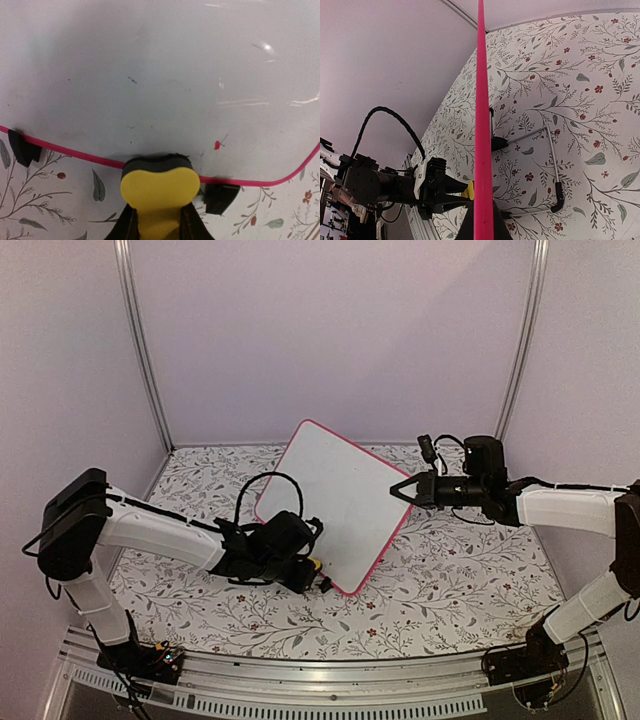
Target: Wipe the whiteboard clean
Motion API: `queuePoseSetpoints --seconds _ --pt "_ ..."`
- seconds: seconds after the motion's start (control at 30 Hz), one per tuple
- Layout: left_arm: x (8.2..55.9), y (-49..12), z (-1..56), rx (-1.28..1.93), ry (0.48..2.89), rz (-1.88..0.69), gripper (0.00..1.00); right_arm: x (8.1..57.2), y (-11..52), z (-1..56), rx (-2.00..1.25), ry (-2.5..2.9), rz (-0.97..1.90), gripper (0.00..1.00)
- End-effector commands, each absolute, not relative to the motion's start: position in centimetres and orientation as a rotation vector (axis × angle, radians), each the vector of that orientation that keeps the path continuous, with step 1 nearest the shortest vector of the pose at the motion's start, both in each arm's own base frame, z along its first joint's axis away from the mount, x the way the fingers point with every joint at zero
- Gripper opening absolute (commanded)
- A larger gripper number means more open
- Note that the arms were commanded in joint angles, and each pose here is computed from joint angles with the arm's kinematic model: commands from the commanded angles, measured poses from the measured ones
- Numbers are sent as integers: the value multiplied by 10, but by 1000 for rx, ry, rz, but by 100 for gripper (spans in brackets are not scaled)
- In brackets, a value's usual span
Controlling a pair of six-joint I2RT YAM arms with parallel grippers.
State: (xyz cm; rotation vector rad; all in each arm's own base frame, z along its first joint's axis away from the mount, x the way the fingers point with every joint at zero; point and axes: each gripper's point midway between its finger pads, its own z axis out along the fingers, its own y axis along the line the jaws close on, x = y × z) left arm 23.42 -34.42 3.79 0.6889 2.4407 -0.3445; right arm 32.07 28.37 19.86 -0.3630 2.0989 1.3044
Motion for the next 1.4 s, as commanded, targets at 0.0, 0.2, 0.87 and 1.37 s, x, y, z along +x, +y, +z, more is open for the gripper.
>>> queuePoseSetpoints --seconds 0.0,0.2,0.87,1.37 --pt "230 -364 49 746 2392 -378 0 316 296 211 -439 2024 1350 0" --pt "228 -369 58 749 2339 -416 0 317 297 209 -439 2031 1351 0" --pt "247 -336 24 665 2449 -54 0 318 298 214 -444 2026 1354 0" --pt "248 -302 35 541 2457 -36 0 318 298 216 -444 2025 1353 0"
